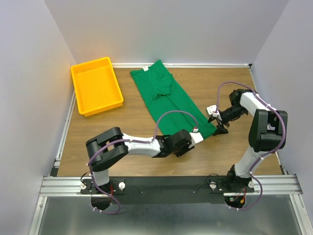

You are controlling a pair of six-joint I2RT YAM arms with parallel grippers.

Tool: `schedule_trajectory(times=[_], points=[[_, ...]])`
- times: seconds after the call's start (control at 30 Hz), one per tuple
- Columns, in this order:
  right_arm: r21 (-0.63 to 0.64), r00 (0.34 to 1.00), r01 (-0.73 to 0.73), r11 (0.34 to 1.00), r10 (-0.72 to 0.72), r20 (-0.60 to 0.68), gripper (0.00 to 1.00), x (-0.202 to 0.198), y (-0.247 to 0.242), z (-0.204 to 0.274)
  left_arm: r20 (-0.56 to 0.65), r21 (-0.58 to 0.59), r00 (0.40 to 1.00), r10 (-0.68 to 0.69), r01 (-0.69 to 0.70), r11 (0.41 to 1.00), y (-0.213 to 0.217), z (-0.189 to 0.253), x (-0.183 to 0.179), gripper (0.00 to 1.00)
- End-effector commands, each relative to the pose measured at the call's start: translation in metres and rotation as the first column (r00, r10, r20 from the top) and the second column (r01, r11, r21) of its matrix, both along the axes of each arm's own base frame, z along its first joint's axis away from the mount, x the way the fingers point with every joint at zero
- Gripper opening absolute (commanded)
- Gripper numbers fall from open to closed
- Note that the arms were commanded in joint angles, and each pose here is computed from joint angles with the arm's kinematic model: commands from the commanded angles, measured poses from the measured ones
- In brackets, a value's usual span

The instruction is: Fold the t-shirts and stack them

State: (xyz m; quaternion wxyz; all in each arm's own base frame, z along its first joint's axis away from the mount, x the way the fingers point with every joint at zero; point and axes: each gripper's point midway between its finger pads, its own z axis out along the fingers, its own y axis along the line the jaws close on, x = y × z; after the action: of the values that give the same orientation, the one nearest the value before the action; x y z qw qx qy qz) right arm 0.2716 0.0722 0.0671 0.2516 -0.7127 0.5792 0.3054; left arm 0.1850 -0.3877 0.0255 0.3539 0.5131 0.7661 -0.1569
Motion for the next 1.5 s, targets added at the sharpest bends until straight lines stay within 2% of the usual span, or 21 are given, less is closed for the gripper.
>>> schedule_trajectory(times=[0.0,0.07,0.1,0.2,0.3,0.4,0.63,1.0,1.13,1.3,1.33,1.37,1.4,1.47], points=[[-0.009,0.998,0.002,1.000,-0.002,0.055,0.82,0.012,-0.003,-0.003,0.012,0.066,0.995,0.098,-0.099,0.993,0.007,-0.014,0.010,0.44],[-0.028,0.998,0.001,1.000,0.001,0.070,0.82,0.013,-0.006,-0.006,0.019,0.067,0.993,0.116,-0.117,0.991,0.006,-0.015,0.012,0.39],[-0.041,0.996,0.000,0.999,0.003,0.086,0.82,0.016,-0.008,-0.008,0.023,0.098,0.991,0.132,-0.134,0.986,0.012,-0.019,0.013,0.29],[-0.058,0.995,0.000,0.998,0.005,0.101,0.81,0.020,-0.011,-0.012,0.031,0.100,0.989,0.146,-0.149,0.984,0.013,-0.018,0.015,0.13],[-0.069,0.994,-0.016,0.997,0.023,0.108,0.81,0.021,-0.012,-0.017,0.033,0.078,0.991,0.133,-0.135,0.988,0.012,-0.010,0.014,0.05],[-0.096,0.991,-0.070,0.993,0.081,0.110,0.80,0.012,-0.011,-0.025,0.037,0.053,0.993,0.113,-0.115,0.992,0.011,-0.001,0.012,0.01],[-0.140,0.977,-0.165,0.976,0.180,0.109,0.73,-0.006,-0.004,-0.041,0.024,0.032,0.998,0.063,-0.063,0.997,0.008,0.005,0.005,0.00],[-0.227,0.975,-0.150,0.962,0.182,0.129,0.60,0.003,-0.008,-0.064,0.023,0.020,0.999,0.048,-0.048,0.999,0.007,0.010,0.003,0.00],[-0.246,0.977,-0.134,0.960,0.169,0.128,0.52,0.006,-0.009,-0.068,0.017,0.020,0.999,0.040,-0.041,0.999,0.007,0.009,0.002,0.00],[-0.272,0.980,-0.112,0.956,0.152,0.130,0.35,0.007,-0.013,-0.073,0.016,-0.004,1.000,0.019,-0.019,1.000,0.002,0.013,0.000,0.00],[-0.267,0.981,-0.110,0.957,0.148,0.129,0.15,0.006,-0.012,-0.073,0.012,-0.008,1.000,0.013,-0.013,1.000,0.001,0.013,-0.001,0.00],[-0.265,0.980,-0.104,0.958,0.144,0.135,0.07,0.007,-0.011,-0.073,0.006,-0.010,1.000,0.007,-0.007,1.000,0.001,0.012,-0.002,0.00],[-0.262,0.981,-0.100,0.960,0.139,0.136,0.02,0.007,-0.011,-0.072,-0.006,-0.023,1.000,-0.013,0.013,1.000,-0.002,0.013,-0.006,0.00],[-0.248,0.982,-0.089,0.965,0.126,0.138,0.01,0.006,-0.009,-0.070,-0.023,-0.035,0.999,-0.035,0.034,0.999,-0.003,0.012,-0.011,0.00]])
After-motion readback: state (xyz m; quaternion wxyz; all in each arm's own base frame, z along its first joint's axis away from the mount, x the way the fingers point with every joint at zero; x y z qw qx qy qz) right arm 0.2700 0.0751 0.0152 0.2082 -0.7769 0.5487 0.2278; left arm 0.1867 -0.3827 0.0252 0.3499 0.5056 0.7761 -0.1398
